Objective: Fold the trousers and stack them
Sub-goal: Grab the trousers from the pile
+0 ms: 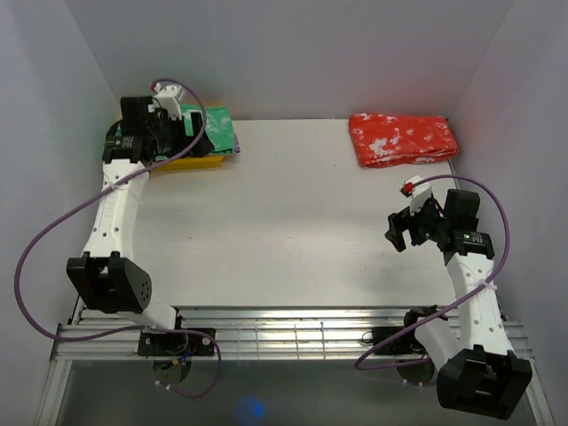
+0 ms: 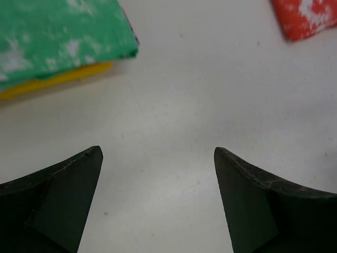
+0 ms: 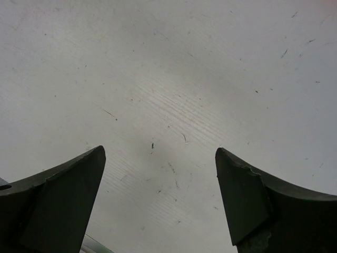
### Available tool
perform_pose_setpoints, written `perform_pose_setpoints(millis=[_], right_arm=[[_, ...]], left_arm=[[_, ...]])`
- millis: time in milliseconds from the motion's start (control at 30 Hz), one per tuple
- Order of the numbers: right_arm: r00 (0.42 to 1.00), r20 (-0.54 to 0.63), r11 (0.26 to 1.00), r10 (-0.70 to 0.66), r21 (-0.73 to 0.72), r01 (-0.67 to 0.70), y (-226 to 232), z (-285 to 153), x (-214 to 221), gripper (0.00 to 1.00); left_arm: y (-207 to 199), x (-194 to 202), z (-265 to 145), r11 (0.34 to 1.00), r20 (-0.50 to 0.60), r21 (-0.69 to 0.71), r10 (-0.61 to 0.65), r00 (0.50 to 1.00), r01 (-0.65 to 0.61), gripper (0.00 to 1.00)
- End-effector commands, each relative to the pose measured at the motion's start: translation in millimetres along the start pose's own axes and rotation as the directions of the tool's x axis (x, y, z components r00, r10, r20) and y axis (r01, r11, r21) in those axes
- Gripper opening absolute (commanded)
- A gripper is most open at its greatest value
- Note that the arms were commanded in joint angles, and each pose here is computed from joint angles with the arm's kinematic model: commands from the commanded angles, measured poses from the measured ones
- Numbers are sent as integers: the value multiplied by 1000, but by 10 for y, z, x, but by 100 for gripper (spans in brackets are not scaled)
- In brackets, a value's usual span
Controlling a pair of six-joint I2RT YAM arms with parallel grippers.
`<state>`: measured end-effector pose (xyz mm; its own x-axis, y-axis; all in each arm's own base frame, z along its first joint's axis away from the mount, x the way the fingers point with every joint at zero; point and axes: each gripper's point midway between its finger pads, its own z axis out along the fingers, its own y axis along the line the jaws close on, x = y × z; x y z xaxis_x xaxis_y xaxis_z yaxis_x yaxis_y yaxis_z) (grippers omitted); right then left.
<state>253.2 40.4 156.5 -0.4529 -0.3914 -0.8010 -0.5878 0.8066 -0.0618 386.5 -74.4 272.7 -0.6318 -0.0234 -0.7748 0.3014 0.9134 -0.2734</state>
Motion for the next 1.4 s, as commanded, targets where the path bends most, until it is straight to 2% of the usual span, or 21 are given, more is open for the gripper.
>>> perform_pose_setpoints(millis=[0, 33, 100, 167, 200, 300, 533, 700, 767, 833, 933, 1033, 1067, 1133, 1167, 1200, 1267, 1300, 1367], right_arm=[[999, 38, 1000, -6, 15, 6, -94, -31, -232, 90], [999, 37, 1000, -5, 16, 4, -107, -29, -246, 90], [1000, 28, 1000, 7, 10, -7, -116, 1, -230, 90], [999, 33, 1000, 19, 5, -20, -119, 26, -235, 90], [999, 32, 1000, 25, 3, -25, -120, 36, -234, 90], [999, 29, 999, 32, 6, -32, -157, 59, -254, 90], [998, -7, 998, 57, -7, -57, -207, 167, -187, 90], [998, -19, 998, 63, -6, -63, -241, 208, -176, 90], [998, -24, 998, 65, -3, -65, -253, 216, -165, 90], [998, -26, 998, 59, -3, -59, -252, 217, -155, 90], [998, -27, 999, 51, 7, -51, -269, 201, -161, 90], [999, -20, 999, 41, 15, -41, -271, 174, -188, 90], [999, -18, 999, 40, 18, -40, -277, 166, -191, 90], [999, -10, 999, 32, 28, -31, -287, 143, -215, 90], [1000, -6, 999, 28, 33, -27, -295, 134, -235, 90], [1000, -5, 999, 25, 36, -25, -298, 129, -242, 90], [1000, -1, 999, 21, 43, -20, -312, 112, -264, 90], [1000, 0, 999, 18, 40, -18, -307, 112, -270, 90], [1000, 7, 999, 14, 44, -14, -321, 110, -291, 90]], left_arm=[[358, -798, -96, 987, 153, -161, -5, 988, 30, 98], [483, -1099, -207, 972, 223, -230, 13, 975, 39, 98], [784, -1224, -9, 952, 228, -301, 9, 974, 62, 98], [1035, -1510, -79, 935, 299, -342, 13, 954, 94, 98], [1222, -1476, 106, 930, 280, -349, -16, 960, 117, 98], [1554, -1659, 134, 907, 325, -393, -16, 945, 150, 98], [2331, -1400, 654, 830, 281, -540, 18, 960, 142, 98], [2654, -1099, 1010, 800, 194, -590, 7, 981, 111, 98], [2769, -926, 1189, 798, 137, -598, 6, 991, 78, 98], [2819, -885, 1257, 798, 125, -598, 3, 992, 73, 98], [2797, -797, 1424, 832, 107, -551, -2, 994, 61, 95], [2627, -822, 1553, 893, 115, -447, -2, 993, 53, 76], [2582, -853, 1570, 905, 124, -422, 0, 992, 53, 64], [2488, -898, 1604, 927, 138, -370, -9, 990, 60, 50], [2353, -984, 1605, 951, 155, -305, -3, 988, 51, 41], [2275, -1027, 1598, 962, 163, -269, 2, 987, 43, 23], [2037, -1267, 1453, 980, 229, -185, -24, 973, 68, 6], [1930, -1395, 1375, 986, 262, -155, -18, 965, 61, 0], [1651, -1720, 1042, 994, 344, -101, -8, 939, 46, 0]])
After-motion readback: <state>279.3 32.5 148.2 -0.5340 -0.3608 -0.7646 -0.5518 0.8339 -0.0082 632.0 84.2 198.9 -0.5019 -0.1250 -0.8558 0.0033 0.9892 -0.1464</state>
